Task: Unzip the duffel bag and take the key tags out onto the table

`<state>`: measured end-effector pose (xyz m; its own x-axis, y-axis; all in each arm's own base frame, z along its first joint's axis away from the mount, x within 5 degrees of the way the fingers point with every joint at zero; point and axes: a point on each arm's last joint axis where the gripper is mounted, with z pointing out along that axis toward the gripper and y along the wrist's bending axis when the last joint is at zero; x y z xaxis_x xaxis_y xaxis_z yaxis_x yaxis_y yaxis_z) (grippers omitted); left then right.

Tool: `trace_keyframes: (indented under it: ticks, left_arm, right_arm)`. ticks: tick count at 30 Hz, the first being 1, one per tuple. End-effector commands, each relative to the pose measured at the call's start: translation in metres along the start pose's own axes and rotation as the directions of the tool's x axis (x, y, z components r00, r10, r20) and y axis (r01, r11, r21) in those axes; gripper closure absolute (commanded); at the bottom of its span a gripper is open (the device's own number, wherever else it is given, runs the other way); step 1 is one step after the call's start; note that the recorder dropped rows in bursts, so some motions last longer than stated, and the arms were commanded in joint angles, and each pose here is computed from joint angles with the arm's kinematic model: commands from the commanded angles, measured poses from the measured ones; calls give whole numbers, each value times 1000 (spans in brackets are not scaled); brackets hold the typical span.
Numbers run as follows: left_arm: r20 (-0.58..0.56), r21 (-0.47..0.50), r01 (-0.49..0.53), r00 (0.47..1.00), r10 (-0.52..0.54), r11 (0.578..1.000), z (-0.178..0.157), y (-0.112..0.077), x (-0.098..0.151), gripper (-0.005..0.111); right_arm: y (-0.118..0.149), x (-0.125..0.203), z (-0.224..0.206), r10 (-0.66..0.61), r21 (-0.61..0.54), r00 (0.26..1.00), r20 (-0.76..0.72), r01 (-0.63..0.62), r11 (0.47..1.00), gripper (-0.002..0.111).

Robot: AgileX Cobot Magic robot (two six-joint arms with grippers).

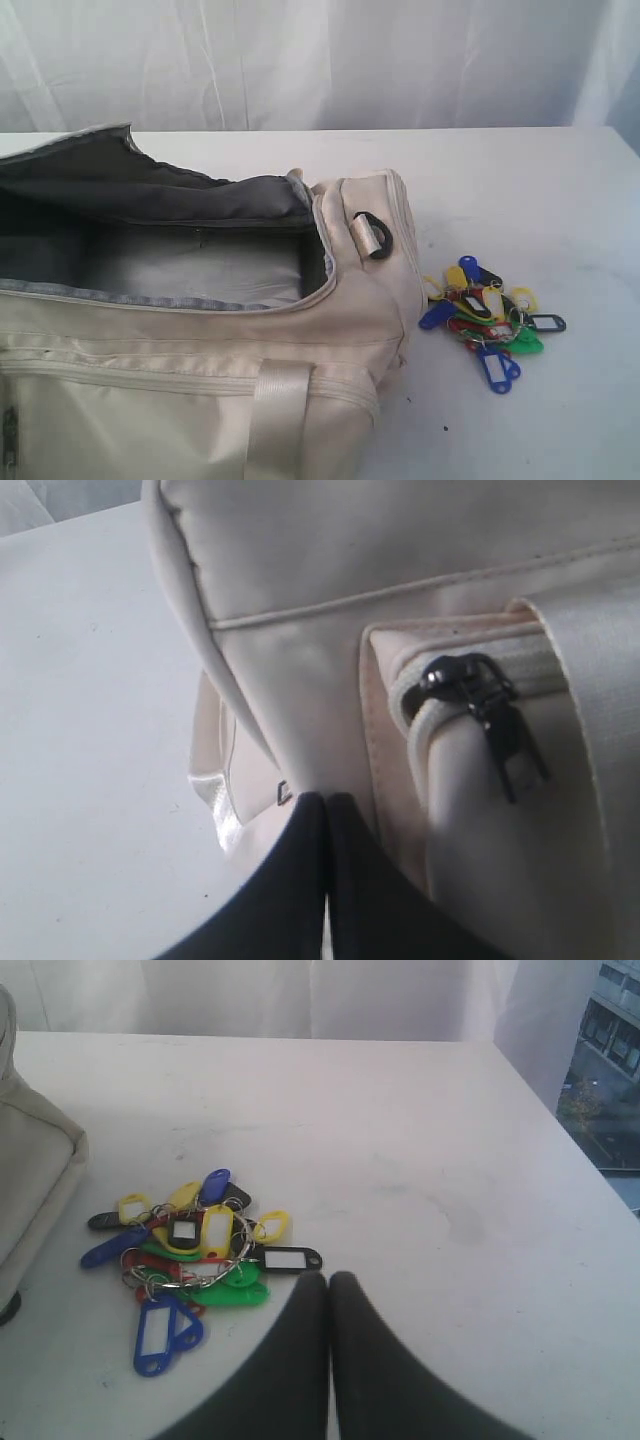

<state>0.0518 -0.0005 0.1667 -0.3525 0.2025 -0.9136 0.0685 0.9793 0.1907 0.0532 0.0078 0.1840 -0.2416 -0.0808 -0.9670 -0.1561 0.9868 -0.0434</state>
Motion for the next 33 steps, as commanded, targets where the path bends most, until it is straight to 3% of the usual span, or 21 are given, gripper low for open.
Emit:
trace_keyframes:
  ticks: [1, 24, 33]
  left_arm:
    - [5, 18, -4, 1000, 4, 1000, 0, -1, 0, 107]
    - [5, 18, -4, 1000, 4, 1000, 0, -1, 0, 107]
    - [13, 64, 98, 995, -99, 993, 0, -5, -1, 107]
  right_arm:
    - [0, 1, 0, -3, -5, 1000, 6, 3, 1000, 108]
    - [0, 1, 0, -3, -5, 1000, 6, 3, 1000, 108]
    - [0, 1, 0, -3, -5, 1000, 6, 3, 1000, 108]
